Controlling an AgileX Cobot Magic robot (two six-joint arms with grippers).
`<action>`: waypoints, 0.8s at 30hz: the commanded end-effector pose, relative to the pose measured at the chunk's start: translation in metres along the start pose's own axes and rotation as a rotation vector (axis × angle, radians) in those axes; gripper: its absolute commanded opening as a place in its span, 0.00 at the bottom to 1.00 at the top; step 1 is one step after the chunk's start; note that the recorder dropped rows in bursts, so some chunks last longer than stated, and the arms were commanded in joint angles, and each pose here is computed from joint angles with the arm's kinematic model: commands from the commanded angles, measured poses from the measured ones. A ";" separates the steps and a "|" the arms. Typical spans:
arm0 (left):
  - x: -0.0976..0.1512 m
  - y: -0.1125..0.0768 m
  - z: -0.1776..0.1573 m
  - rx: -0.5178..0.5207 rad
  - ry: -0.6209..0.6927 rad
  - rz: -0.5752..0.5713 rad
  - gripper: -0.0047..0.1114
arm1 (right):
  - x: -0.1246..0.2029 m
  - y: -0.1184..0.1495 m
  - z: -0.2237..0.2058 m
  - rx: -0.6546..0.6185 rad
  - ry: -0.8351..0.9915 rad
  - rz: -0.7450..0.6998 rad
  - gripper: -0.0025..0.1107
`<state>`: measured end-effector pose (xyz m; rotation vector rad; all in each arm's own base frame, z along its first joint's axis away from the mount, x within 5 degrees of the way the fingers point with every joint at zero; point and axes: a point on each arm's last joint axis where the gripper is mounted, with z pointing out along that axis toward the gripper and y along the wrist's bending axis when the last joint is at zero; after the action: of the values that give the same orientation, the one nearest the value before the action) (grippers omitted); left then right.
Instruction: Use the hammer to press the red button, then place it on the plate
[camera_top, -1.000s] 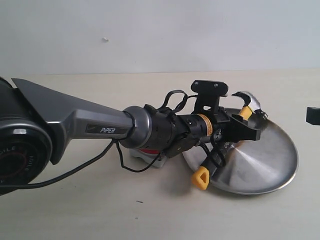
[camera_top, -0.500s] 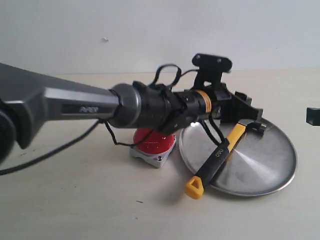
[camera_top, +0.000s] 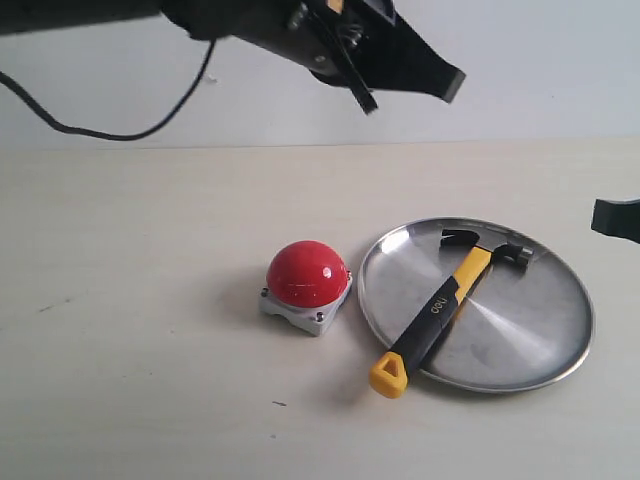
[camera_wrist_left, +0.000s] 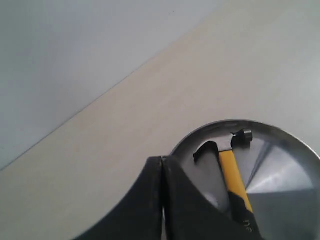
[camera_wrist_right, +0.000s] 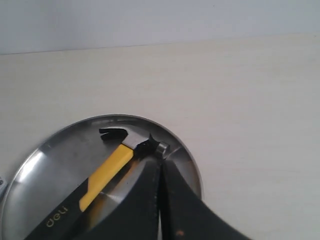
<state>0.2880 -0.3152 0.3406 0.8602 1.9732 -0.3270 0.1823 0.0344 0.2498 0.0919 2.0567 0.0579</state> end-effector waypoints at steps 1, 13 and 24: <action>-0.004 0.007 -0.039 -0.007 -0.037 0.028 0.04 | 0.000 0.004 -0.002 -0.047 -0.008 0.002 0.02; 0.077 0.029 -0.101 0.041 -0.335 -0.019 0.04 | 0.000 0.004 -0.002 -0.047 -0.008 0.002 0.02; 0.163 0.082 -0.165 -0.198 -0.361 -0.212 0.04 | 0.000 0.004 -0.002 -0.050 -0.008 0.002 0.02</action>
<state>0.1969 -0.1152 0.3023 0.5041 1.7535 -0.3826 0.1824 0.0378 0.2502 0.0807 2.0532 0.1046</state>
